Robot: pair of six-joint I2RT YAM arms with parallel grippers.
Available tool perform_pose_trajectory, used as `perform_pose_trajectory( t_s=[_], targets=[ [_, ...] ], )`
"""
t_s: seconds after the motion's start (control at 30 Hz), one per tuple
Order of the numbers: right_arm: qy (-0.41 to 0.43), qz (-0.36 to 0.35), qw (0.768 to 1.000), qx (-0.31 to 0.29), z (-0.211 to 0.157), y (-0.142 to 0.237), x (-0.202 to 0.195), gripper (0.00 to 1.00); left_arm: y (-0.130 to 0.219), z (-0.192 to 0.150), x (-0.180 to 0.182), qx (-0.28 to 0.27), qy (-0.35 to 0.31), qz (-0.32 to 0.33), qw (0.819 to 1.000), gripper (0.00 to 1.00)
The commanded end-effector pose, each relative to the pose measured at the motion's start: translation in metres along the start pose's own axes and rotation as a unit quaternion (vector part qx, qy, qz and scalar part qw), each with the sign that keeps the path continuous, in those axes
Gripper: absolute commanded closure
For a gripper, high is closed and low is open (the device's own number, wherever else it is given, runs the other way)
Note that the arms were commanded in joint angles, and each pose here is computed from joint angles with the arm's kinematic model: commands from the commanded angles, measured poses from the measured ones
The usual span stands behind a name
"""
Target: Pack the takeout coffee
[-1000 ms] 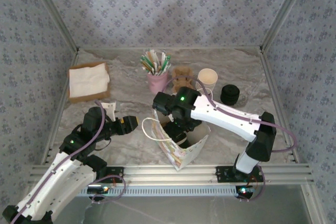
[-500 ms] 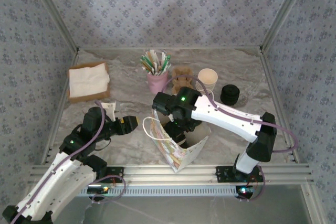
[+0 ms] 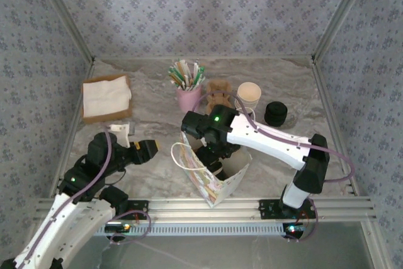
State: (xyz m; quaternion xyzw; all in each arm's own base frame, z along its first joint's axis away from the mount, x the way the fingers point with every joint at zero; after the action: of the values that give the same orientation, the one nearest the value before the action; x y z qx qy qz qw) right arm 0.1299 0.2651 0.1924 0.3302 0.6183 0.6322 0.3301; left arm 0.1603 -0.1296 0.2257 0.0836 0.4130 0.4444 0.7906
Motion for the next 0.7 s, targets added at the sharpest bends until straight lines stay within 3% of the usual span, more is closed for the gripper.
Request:
perform_pose_trajectory(
  t_s=[0.0,0.3,0.67],
  targets=[
    [-0.004,-0.002,1.0,0.002,0.001,0.001,0.003,0.04,0.02,0.007,-0.007,-0.014,-0.015,0.0,1.0,0.38],
    [-0.003,-0.001,1.0,0.003,0.001,-0.001,0.004,0.04,0.063,0.017,-0.035,-0.04,-0.009,-0.054,0.998,0.36],
    [-0.002,-0.002,1.0,0.006,0.001,-0.001,0.005,0.04,0.084,0.033,-0.105,-0.025,0.023,-0.23,0.973,0.26]
  ],
)
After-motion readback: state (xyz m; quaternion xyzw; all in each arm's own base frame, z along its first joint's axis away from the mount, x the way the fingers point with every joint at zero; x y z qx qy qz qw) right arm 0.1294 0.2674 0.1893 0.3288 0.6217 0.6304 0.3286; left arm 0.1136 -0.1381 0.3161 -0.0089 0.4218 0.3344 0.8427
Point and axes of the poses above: each hand's point on the last joint's axis, 136 mm out from that joint toward the fingers, its own y axis back along the fingers, its own x axis along the line the jaws close on, z = x × y, the point moved 1 cm from there along y, back along the fingers, and after that the axes turned 3 degrees about -y, right-handed, at the moved point
